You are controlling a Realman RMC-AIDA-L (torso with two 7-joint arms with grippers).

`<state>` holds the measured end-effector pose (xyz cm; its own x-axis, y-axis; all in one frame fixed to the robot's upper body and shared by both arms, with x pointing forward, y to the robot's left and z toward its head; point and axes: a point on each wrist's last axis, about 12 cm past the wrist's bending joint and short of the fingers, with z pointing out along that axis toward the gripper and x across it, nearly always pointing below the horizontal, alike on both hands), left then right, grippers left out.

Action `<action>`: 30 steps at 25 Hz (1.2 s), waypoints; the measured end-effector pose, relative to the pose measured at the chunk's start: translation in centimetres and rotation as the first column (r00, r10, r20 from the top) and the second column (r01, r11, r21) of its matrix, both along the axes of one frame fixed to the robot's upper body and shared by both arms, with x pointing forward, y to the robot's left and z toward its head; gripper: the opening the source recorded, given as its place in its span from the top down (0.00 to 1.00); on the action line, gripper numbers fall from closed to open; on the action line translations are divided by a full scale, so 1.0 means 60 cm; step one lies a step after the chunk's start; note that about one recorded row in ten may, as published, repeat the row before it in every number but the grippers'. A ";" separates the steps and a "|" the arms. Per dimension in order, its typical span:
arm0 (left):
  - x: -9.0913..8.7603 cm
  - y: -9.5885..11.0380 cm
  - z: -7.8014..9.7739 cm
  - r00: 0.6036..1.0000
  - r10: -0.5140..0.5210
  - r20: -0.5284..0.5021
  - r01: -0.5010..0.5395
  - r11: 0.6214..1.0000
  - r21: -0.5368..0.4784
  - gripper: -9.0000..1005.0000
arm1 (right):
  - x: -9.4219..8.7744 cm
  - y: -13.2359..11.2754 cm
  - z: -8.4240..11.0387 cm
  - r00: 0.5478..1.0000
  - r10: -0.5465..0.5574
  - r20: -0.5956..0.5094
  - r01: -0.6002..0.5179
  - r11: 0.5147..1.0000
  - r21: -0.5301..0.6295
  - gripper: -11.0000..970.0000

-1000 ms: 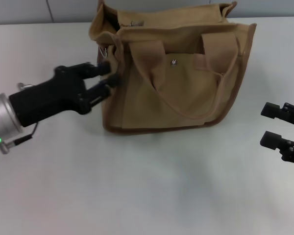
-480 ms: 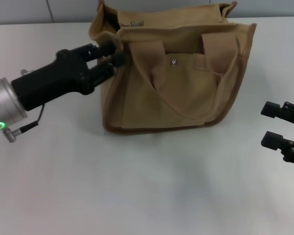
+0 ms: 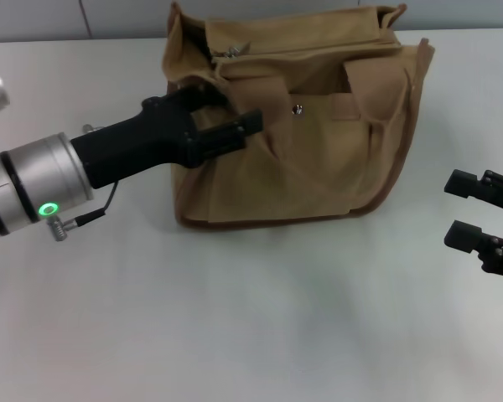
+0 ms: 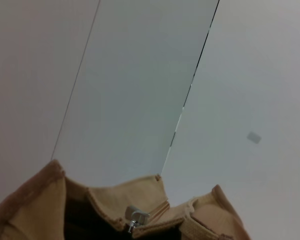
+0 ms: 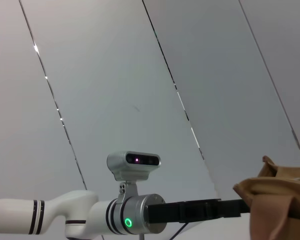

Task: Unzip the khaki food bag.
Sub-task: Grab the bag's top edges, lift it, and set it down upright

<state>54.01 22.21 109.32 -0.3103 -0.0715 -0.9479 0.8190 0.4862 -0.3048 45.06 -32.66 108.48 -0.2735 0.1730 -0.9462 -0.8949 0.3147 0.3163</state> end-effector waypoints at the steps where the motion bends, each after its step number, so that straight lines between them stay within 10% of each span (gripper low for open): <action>1: 0.001 -0.002 -0.001 1.000 0.002 -0.004 -0.002 1.000 0.004 0.29 | 0.000 0.001 0.000 1.000 0.000 0.001 0.000 1.000 0.000 0.18; 30: 0.016 0.065 0.002 0.977 0.214 -0.016 -0.214 0.977 -0.022 0.21 | 0.002 0.005 -0.005 1.000 -0.016 0.006 0.016 1.000 -0.008 0.18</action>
